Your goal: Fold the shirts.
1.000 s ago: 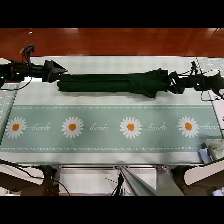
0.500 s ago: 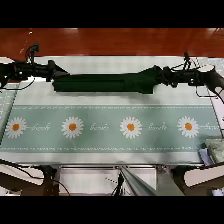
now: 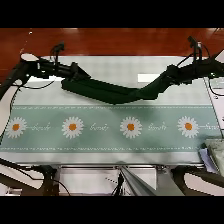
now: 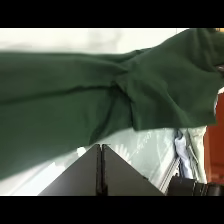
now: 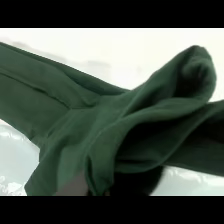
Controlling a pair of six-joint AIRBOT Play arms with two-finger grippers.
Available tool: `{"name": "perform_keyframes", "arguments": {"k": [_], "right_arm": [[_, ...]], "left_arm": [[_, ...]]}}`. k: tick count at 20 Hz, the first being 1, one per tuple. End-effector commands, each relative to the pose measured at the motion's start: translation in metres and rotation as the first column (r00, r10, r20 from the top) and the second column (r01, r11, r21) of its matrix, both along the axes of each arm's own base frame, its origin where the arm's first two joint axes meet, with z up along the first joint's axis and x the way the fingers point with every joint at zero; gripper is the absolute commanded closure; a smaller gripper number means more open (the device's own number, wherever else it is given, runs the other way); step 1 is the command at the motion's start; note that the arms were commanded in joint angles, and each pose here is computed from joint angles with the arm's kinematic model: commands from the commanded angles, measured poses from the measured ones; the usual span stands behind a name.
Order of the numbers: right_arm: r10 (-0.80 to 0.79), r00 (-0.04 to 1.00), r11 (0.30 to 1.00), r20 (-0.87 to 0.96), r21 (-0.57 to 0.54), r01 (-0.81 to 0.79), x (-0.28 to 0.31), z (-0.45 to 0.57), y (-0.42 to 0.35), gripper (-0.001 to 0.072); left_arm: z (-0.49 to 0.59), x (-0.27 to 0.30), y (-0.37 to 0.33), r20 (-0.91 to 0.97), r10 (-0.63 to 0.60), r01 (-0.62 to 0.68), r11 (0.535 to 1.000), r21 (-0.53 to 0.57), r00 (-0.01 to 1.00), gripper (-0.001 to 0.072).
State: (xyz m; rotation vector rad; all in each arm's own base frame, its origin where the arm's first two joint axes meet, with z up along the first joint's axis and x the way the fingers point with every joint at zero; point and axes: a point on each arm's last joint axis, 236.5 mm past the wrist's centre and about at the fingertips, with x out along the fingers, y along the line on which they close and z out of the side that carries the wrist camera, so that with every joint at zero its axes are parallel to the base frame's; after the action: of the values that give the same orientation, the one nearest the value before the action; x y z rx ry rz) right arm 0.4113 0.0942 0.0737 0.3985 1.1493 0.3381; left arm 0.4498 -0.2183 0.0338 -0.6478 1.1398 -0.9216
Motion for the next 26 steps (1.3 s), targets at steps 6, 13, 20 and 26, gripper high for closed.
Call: {"name": "perform_keyframes", "arguments": {"k": [6,13,20,26], "right_arm": [[0.035,0.998,0.995,0.052,-0.095,-0.03,-0.048,0.05,0.032,0.0685],[0.062,0.995,0.99,0.076,-0.134,-0.052,-0.07,0.067,0.04,0.0686],[0.021,0.991,0.995,0.134,-0.102,-0.008,-0.094,0.101,0.035,0.0685],[-0.006,0.987,0.992,0.159,-0.12,0.026,-0.104,0.112,0.024,0.0685]], "left_arm": [[-0.008,-0.057,-0.078,-0.01,-0.194,0.194,0.981,0.024,0.981,0.069],[-0.047,-0.108,-0.1,-0.12,-0.19,0.198,0.978,0.062,0.974,0.0691],[-0.078,-0.141,-0.166,-0.111,-0.182,0.196,0.971,0.134,0.977,0.069],[-0.096,-0.19,-0.219,-0.182,-0.224,0.245,0.964,0.104,0.957,0.069]]}}
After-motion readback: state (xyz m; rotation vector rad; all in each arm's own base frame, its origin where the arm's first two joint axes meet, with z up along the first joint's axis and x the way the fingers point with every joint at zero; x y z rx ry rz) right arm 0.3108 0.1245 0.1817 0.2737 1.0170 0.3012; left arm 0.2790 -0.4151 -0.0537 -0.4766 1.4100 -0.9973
